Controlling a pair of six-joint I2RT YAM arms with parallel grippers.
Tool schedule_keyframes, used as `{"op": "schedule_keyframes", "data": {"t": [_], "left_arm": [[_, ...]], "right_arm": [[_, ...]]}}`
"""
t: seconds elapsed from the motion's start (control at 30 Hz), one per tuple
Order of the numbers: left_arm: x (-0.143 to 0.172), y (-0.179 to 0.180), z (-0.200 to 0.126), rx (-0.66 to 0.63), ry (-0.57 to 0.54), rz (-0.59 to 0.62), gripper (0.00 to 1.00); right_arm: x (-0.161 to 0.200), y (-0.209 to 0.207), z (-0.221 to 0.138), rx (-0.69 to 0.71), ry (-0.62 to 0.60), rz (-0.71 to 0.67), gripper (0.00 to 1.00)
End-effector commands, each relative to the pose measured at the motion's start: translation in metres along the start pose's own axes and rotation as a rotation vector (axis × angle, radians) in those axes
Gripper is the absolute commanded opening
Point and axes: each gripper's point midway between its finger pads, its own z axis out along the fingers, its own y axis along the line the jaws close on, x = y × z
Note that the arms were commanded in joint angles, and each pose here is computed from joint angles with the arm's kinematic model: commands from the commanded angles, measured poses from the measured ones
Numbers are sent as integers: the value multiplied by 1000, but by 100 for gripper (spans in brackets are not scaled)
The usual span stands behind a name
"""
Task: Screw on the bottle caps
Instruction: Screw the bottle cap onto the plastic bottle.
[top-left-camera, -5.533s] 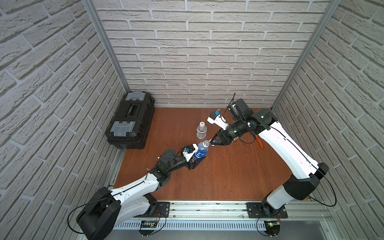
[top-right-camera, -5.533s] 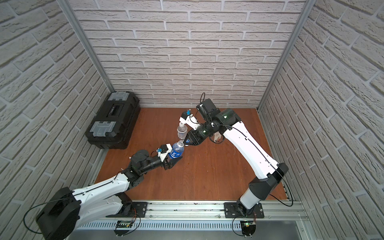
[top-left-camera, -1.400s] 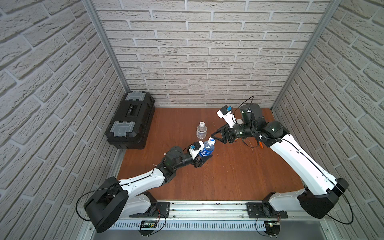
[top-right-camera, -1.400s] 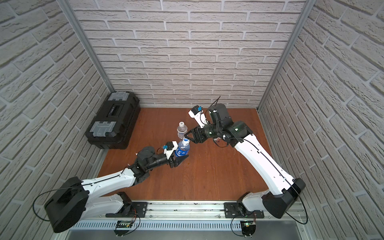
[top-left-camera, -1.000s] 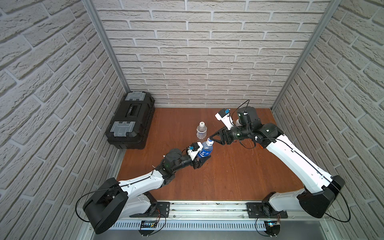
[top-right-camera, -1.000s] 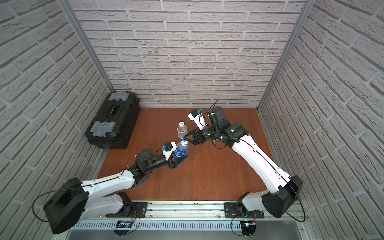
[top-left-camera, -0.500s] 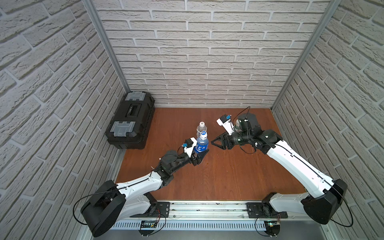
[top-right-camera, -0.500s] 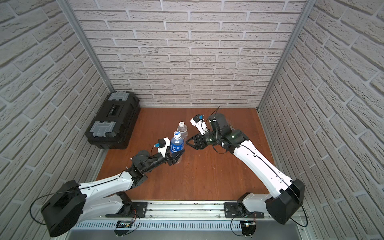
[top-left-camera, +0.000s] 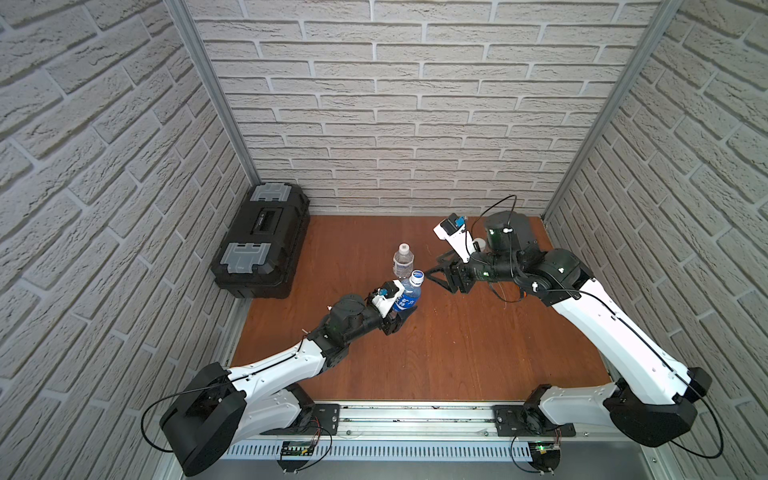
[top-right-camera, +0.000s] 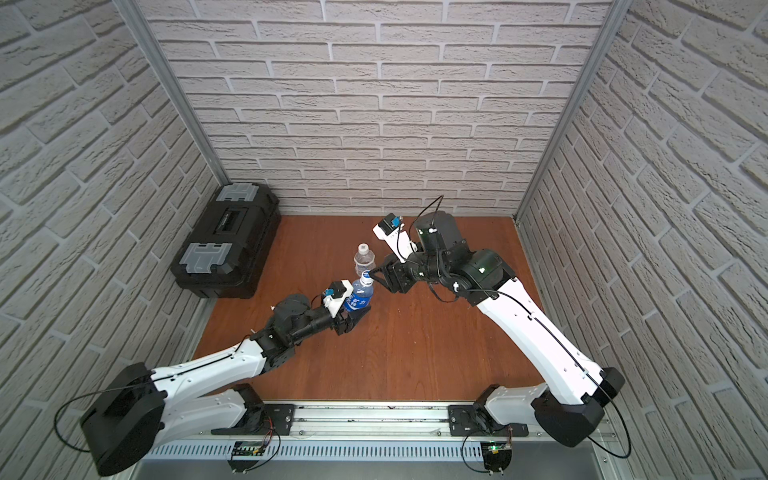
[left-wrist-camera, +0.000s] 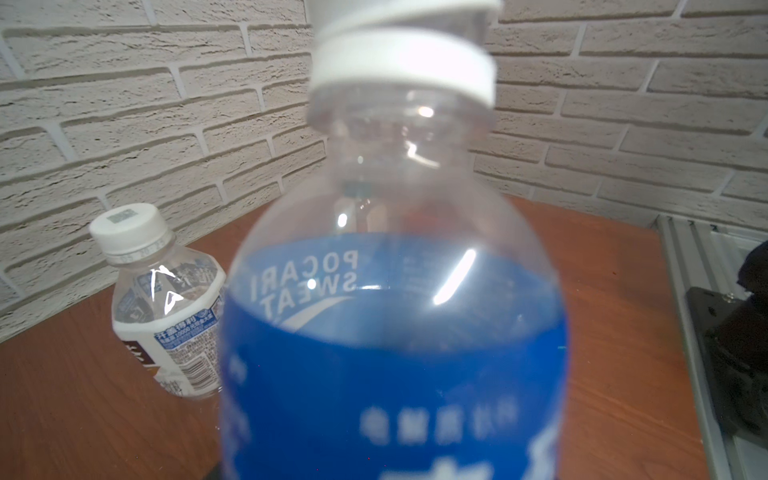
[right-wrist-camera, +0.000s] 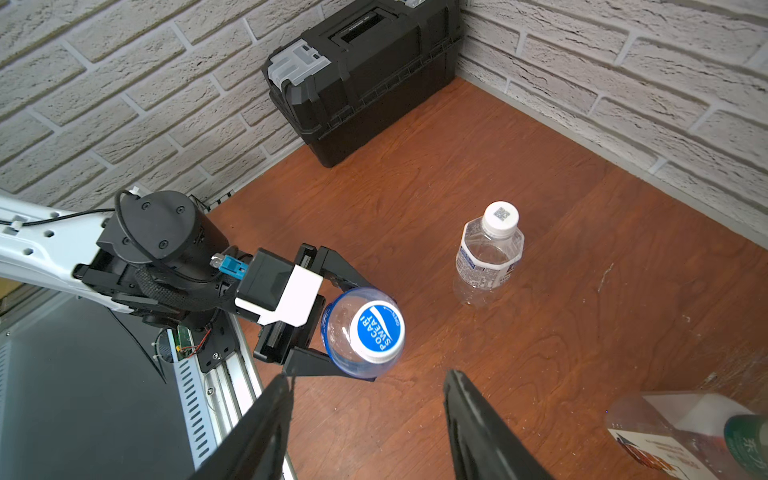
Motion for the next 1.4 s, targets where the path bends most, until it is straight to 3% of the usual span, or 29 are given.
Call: {"op": "schedule_keyframes", "data": {"t": [0.0,0.47,1.23,1.37], "left_arm": [[-16,-2,1,19,-25,58,60],[-19,-3,1,21,-40,70,60],[-25,-3,2,25,-84,52,60],[-28,-3,1,20,-94,53,60]], "right_arm": [[9,-6,16,43,81,-16,61],[21,-5,42,40,192,56,57],[29,0,54,-2,210,105,47],[24,2,52,-10,187,111,40]]}}
